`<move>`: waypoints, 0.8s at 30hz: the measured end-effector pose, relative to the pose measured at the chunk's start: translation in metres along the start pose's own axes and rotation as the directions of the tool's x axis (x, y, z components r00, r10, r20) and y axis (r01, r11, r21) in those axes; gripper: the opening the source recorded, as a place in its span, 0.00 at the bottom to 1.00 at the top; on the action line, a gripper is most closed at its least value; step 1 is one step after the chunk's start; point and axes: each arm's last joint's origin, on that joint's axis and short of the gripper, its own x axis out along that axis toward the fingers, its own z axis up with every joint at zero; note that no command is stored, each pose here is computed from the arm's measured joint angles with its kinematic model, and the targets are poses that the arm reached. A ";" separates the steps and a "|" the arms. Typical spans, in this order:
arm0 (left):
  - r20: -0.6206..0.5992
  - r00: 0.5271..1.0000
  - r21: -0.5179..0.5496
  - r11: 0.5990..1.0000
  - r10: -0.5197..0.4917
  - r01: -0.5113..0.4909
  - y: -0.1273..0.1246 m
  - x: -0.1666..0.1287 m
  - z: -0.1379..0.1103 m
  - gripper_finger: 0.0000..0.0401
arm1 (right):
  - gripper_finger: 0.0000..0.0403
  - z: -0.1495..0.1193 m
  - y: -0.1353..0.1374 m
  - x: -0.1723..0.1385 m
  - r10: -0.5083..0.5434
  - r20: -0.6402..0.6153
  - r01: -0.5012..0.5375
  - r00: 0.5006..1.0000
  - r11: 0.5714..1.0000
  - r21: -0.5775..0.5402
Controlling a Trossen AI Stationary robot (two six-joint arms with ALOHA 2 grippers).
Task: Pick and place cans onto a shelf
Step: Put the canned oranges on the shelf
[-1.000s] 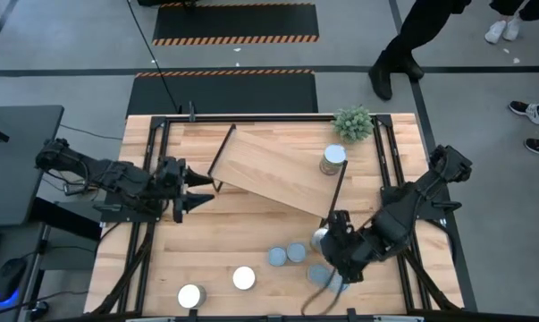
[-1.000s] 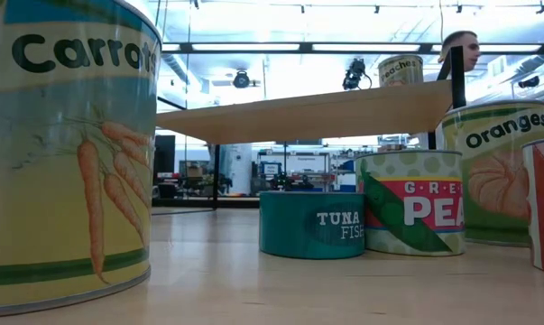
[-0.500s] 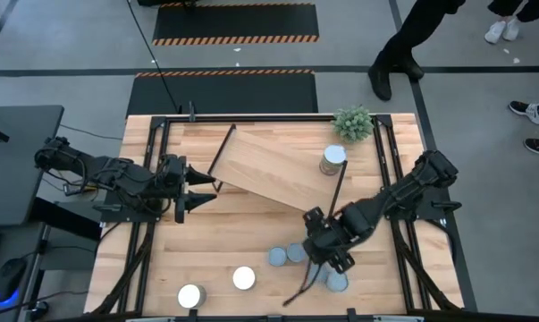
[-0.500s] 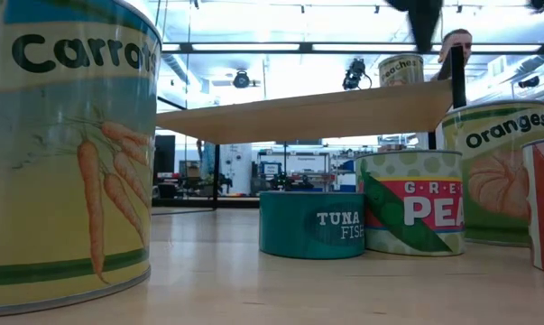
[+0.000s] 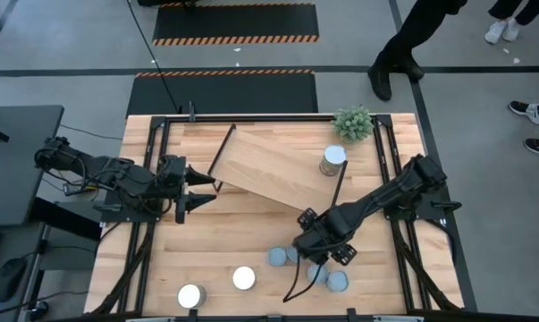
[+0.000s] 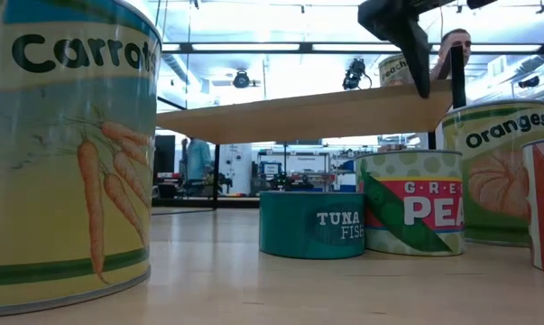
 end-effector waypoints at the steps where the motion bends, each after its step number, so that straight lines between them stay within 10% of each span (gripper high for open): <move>1: -0.002 1.000 0.001 1.000 0.001 -0.001 0.000 0.000 0.000 0.67 | 0.99 0.002 0.000 0.001 -0.007 -0.004 0.007 1.000 1.000 -0.020; 24: -0.018 1.000 0.008 1.000 0.015 -0.015 0.001 0.000 -0.002 0.67 | 0.99 0.016 -0.002 0.041 0.044 -0.096 -0.057 0.994 0.988 -0.146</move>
